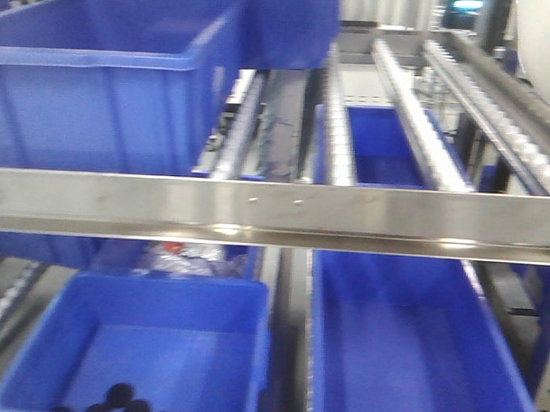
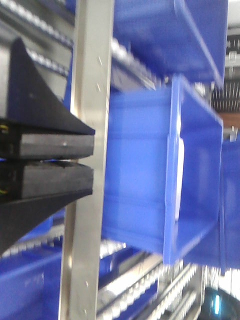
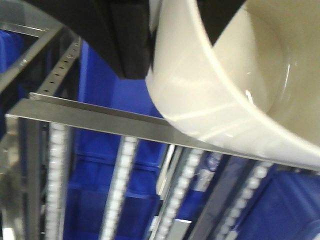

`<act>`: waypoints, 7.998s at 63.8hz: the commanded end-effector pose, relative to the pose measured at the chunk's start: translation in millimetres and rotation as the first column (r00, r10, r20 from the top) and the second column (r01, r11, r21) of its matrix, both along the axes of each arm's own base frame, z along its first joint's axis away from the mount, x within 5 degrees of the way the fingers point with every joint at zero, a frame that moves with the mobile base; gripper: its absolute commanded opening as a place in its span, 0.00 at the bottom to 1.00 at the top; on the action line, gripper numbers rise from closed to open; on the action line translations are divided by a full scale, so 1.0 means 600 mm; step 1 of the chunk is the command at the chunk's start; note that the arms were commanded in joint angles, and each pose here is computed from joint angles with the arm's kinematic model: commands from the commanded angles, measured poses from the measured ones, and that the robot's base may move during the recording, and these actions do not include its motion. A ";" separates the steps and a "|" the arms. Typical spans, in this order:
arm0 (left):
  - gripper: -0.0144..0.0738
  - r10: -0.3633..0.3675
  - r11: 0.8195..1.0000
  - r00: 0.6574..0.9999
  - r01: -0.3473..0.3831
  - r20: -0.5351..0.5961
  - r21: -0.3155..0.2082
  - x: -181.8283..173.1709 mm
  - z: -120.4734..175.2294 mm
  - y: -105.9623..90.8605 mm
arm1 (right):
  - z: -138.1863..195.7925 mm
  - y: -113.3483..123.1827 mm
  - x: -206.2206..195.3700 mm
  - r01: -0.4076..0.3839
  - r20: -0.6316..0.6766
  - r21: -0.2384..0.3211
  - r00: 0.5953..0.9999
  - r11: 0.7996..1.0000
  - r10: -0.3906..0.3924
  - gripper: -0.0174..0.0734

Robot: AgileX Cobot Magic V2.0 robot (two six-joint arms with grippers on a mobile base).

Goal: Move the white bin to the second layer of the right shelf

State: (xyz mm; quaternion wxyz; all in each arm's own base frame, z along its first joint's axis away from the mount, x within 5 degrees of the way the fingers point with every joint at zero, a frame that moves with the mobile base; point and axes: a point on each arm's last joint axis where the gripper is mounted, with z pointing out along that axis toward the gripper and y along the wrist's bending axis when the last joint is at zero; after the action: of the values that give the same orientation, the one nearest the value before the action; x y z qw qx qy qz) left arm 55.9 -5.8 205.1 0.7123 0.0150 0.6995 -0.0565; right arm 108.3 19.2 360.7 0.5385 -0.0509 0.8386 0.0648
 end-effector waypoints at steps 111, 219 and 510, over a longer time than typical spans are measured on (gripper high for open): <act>0.26 0.001 1.000 0.999 0.000 0.050 -0.014 0.002 -0.008 0.000 | 0.029 -0.001 0.003 0.010 0.118 0.022 0.993 1.000 -0.012 0.25; 0.26 0.001 1.000 0.999 0.000 0.050 -0.014 0.002 -0.008 0.000 | -0.010 0.023 0.142 0.010 0.036 0.034 0.999 0.999 -0.011 0.25; 0.26 0.001 1.000 0.999 0.000 0.050 -0.014 0.002 -0.008 0.000 | -0.054 0.003 0.048 0.023 0.283 0.076 0.958 0.997 -0.044 0.25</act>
State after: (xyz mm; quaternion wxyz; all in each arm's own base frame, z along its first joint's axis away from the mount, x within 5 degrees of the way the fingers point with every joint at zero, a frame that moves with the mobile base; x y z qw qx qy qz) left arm 55.9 -5.8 205.1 0.7123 0.0150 0.6995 -0.0565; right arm 136.7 22.0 309.6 0.6068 -0.0320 0.7906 0.0749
